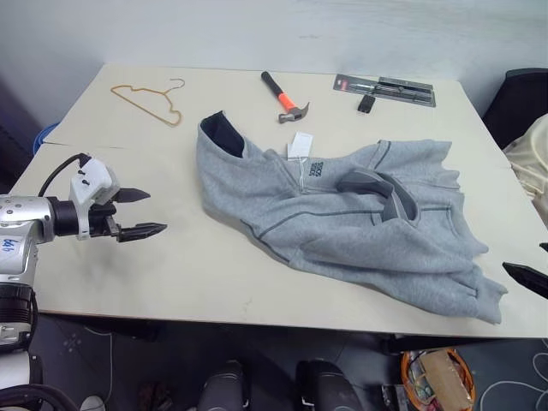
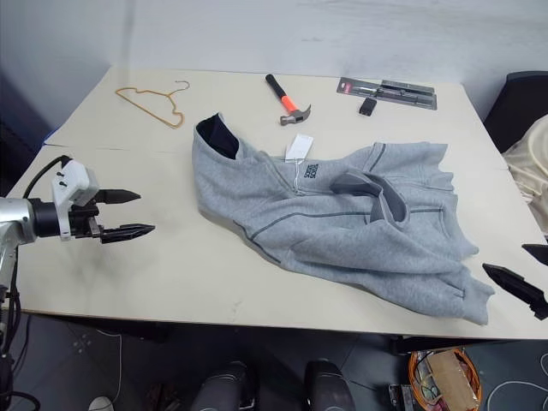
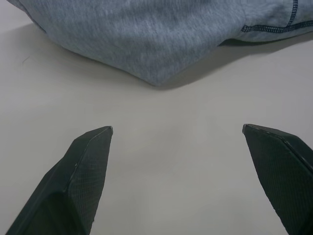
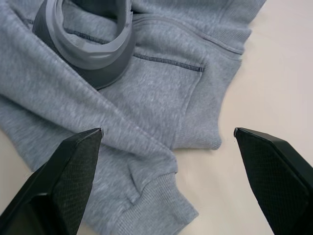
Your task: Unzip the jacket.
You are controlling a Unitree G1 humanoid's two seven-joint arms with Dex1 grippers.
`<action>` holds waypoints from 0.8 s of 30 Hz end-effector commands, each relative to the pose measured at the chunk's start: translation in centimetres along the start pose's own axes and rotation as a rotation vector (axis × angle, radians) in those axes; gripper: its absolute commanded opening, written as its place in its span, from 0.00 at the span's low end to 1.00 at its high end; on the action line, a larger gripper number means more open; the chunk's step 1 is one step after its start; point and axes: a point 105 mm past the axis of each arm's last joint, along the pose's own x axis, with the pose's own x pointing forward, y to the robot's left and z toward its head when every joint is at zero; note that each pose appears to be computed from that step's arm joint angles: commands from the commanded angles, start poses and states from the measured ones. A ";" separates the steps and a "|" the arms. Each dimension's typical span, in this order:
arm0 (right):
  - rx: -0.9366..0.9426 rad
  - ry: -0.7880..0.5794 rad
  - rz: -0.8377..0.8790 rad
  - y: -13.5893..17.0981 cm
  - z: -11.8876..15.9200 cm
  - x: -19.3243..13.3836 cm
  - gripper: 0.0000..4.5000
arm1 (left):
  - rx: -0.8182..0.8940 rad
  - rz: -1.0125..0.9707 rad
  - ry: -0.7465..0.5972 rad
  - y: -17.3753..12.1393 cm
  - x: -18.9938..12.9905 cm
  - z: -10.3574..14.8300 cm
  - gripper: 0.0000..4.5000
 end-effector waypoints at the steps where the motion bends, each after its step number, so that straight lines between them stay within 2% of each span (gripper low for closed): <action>1: -0.034 -0.061 0.003 0.5 1.9 0.0 1.00 | 0.035 -0.023 -0.085 -0.3 -0.4 2.6 1.00; 6: -0.056 -0.121 0.083 2.9 4.8 1.5 1.00 | 0.015 -0.169 -0.170 -2.7 0.6 5.2 1.00; 10: -0.078 -0.203 0.122 6.2 8.3 5.0 1.00 | 0.081 -0.347 -0.273 -6.4 3.1 9.5 1.00; 13: -0.051 -0.240 0.193 9.4 9.9 7.7 1.00 | 0.185 -0.407 -0.262 -7.8 4.8 10.6 1.00; 15: -0.057 -0.204 0.209 11.2 10.1 9.7 1.00 | 0.222 -0.444 -0.278 -8.4 5.7 11.4 1.00; 18: -0.108 -0.110 0.135 11.8 9.5 12.8 1.00 | 0.264 -0.496 -0.320 -9.2 6.9 13.1 1.00; 24: -0.137 -0.100 -0.018 10.4 10.2 15.9 1.00 | 0.324 -0.557 -0.372 -10.3 7.9 14.9 1.00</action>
